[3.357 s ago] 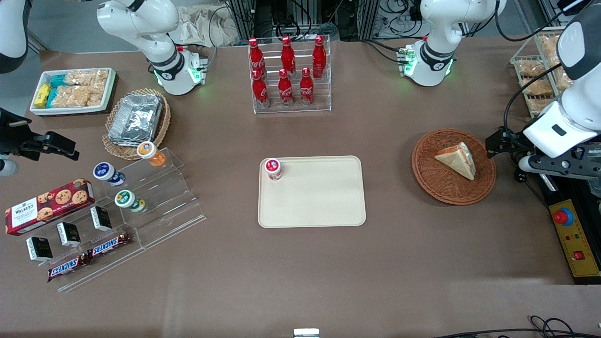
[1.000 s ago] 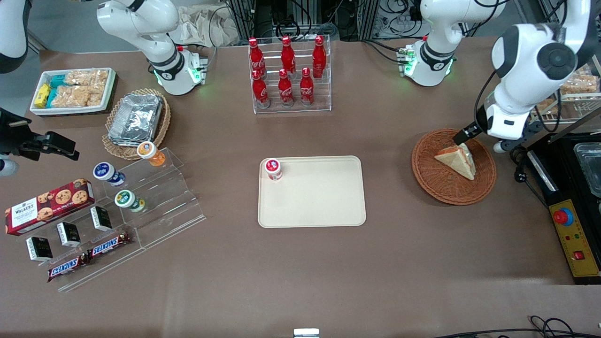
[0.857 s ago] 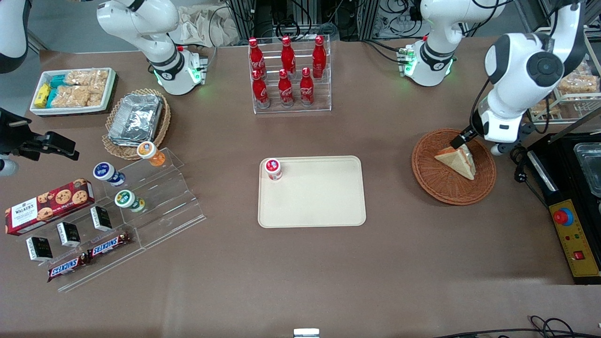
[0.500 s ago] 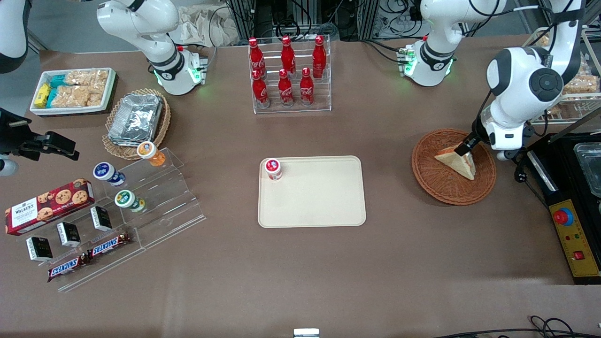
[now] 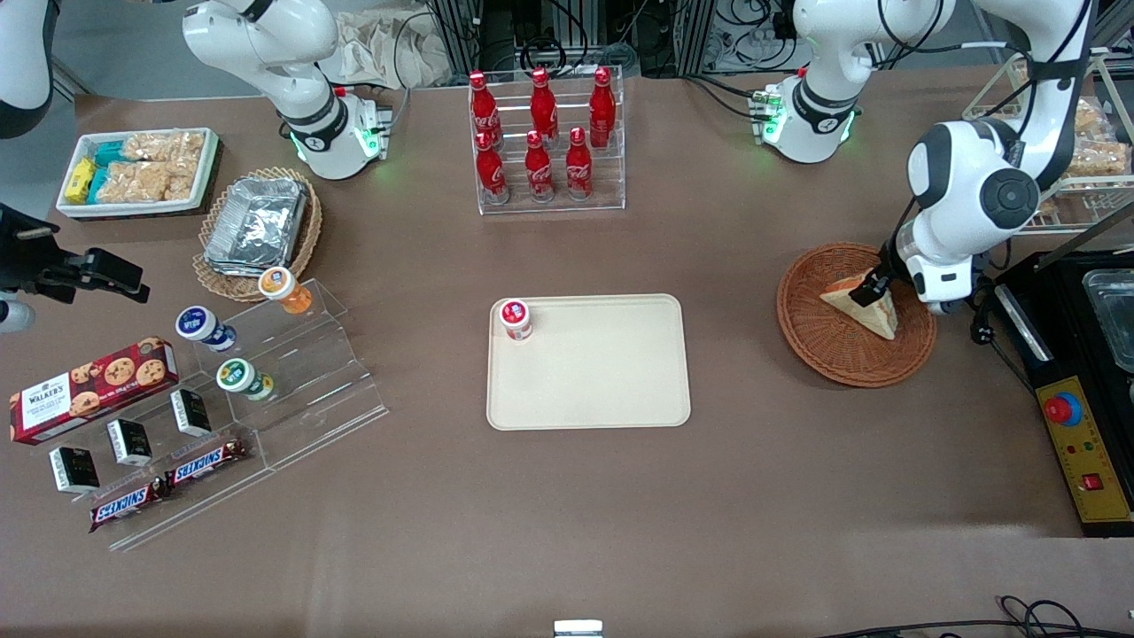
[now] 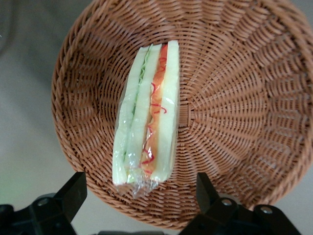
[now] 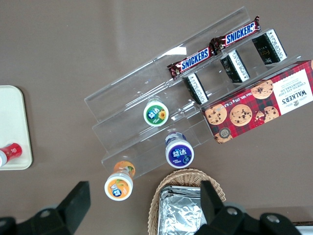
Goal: Place sandwich from basket to tray
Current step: 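Close the left gripper on the sandwich's crust edge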
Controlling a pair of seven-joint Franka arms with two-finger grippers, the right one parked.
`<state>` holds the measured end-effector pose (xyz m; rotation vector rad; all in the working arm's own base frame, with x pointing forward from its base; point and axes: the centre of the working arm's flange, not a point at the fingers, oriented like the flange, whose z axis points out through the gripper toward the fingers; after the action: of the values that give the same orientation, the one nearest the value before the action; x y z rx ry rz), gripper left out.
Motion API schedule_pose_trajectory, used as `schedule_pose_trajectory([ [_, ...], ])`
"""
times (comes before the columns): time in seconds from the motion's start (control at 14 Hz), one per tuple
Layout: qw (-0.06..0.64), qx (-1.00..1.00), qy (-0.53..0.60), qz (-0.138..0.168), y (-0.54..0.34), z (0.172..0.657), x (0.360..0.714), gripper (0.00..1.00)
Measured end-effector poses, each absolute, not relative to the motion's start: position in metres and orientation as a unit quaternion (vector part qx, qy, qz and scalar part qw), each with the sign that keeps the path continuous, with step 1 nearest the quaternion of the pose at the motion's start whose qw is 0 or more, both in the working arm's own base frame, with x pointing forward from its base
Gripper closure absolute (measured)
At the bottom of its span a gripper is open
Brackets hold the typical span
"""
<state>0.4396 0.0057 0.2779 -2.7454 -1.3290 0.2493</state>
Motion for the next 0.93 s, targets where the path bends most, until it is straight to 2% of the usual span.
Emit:
schedule_pose_trajectory([
  [0.36, 0.053, -0.882, -0.457, 0.101, 0.016, 0.237, 0.439, 0.0],
  [0.71, 0.052, -0.877, -0.467, 0.096, 0.018, 0.223, 0.443, 0.03],
  [0.86, 0.05, -0.872, -0.478, 0.09, 0.02, 0.226, 0.448, 0.22],
  [0.93, 0.048, -0.871, -0.481, 0.086, 0.021, 0.228, 0.45, 0.35],
])
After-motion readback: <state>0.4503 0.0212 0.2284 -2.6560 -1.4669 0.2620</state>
